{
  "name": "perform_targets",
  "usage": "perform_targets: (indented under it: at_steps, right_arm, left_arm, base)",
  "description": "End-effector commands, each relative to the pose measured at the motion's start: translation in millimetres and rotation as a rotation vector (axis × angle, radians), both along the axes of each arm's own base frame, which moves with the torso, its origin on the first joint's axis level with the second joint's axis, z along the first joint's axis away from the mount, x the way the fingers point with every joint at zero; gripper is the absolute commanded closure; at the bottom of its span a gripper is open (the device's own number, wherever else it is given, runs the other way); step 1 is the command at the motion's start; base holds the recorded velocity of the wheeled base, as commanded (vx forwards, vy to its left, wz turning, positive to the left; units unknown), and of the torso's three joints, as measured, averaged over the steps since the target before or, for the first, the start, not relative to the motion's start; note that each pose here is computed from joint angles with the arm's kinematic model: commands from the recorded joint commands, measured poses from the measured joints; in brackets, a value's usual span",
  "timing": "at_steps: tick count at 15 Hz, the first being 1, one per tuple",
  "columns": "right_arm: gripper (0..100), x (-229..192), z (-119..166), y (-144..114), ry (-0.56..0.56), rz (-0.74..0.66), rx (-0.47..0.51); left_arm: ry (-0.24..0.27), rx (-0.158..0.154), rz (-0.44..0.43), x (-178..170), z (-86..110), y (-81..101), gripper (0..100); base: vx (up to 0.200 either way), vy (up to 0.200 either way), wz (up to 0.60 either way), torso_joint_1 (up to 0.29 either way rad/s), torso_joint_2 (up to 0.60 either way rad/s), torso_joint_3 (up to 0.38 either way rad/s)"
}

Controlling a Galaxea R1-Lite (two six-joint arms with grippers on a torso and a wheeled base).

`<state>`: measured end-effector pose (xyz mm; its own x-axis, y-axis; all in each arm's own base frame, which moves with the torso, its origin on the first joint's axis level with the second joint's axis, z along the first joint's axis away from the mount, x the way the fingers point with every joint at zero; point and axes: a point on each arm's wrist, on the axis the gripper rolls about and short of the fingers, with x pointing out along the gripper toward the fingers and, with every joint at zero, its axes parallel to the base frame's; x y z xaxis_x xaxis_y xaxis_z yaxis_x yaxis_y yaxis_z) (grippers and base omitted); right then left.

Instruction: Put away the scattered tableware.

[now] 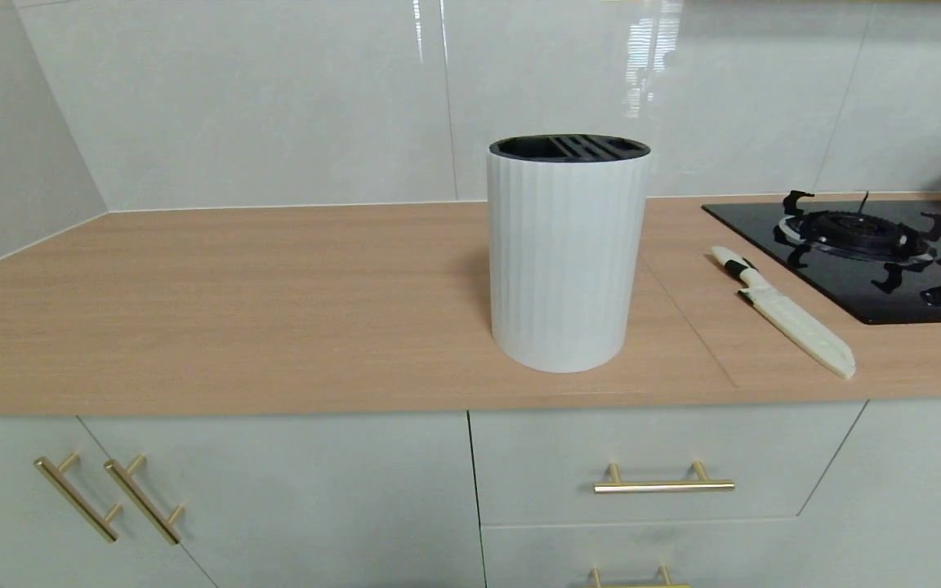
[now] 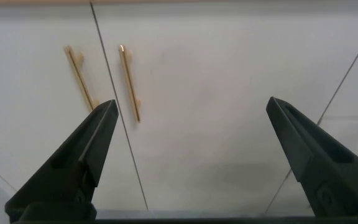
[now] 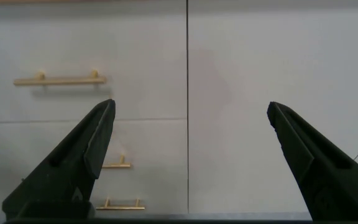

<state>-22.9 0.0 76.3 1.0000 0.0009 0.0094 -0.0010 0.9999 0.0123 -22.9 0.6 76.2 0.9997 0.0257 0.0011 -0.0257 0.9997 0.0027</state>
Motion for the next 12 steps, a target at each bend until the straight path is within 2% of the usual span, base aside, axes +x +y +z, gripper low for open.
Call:
perform_targets:
  at_steps: [1,12]
  right_arm:
    - [0,0.1,0.0,0.0,0.002,0.001,0.0]
    - [0,0.1,0.1,0.0,0.0,0.001,0.0]
  left_arm:
    - [0.0,0.0,0.0,0.0,0.1,0.0,0]
    - [0.001,0.0,0.0,0.1,-0.3,0.0,0]
  base:
    - [0.0,0.0,0.0,0.183,-0.48,-0.276]
    - [0.0,0.0,0.0,0.212,-0.49,-0.284]
